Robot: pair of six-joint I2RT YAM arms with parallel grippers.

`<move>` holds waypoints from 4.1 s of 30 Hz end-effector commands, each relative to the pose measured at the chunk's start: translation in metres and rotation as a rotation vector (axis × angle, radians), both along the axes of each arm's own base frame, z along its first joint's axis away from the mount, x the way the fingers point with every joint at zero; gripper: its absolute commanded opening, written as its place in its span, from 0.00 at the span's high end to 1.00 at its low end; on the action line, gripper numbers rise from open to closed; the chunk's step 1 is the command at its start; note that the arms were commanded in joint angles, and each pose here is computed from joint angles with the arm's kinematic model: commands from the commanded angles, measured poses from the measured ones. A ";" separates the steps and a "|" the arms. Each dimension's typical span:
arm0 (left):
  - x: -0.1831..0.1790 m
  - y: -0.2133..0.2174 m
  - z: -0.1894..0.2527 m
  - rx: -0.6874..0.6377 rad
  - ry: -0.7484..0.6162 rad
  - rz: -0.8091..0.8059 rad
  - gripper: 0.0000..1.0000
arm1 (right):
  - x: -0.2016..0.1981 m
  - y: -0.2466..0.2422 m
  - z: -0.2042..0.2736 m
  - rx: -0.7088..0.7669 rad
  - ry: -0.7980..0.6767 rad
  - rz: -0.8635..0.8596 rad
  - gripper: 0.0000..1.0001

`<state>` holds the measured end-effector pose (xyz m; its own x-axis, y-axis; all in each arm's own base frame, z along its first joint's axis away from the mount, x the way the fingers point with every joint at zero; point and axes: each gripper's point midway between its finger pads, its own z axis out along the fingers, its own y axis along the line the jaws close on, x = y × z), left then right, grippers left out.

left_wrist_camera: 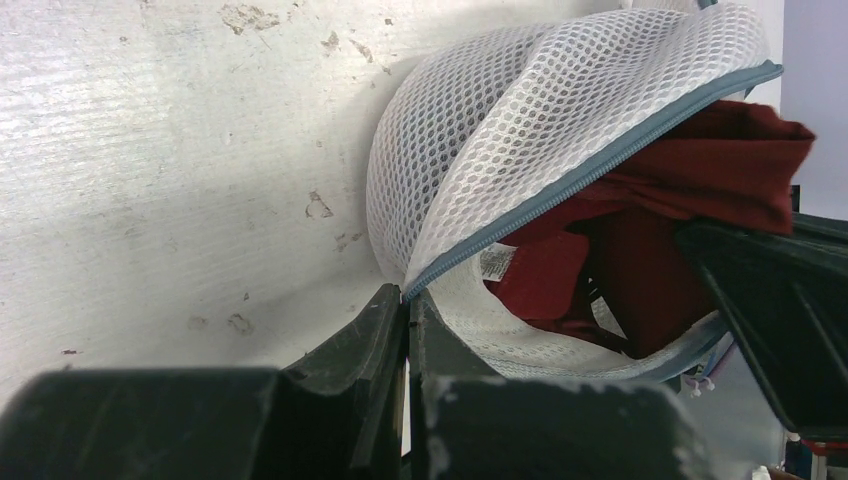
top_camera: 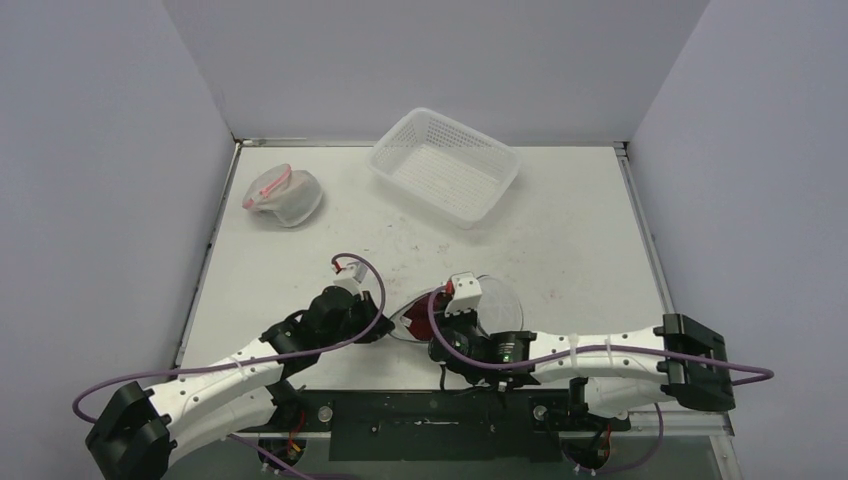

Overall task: Unzip the laundry bag and remove the bra
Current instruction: Pick up the bra from the laundry bag.

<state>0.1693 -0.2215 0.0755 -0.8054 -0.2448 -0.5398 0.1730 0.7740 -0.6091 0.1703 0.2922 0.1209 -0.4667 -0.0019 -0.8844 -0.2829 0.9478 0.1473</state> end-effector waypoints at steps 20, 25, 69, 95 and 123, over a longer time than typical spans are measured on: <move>-0.002 -0.022 0.020 -0.105 -0.048 -0.063 0.89 | -0.027 0.008 -0.013 -0.031 0.003 0.143 0.30; -0.010 -0.027 0.029 -0.159 -0.027 -0.089 0.38 | -0.037 0.005 -0.034 -0.025 0.026 0.154 0.27; -0.019 -0.024 -0.006 -0.032 0.000 -0.137 1.00 | -0.011 0.035 -0.046 -0.100 0.030 0.086 0.24; -0.014 -0.020 -0.011 0.005 -0.013 -0.115 1.00 | -0.013 -0.004 -0.011 0.112 0.028 0.096 0.63; -0.013 -0.026 0.005 -0.042 -0.026 -0.119 1.00 | -0.005 0.032 -0.026 -0.198 0.029 0.047 0.37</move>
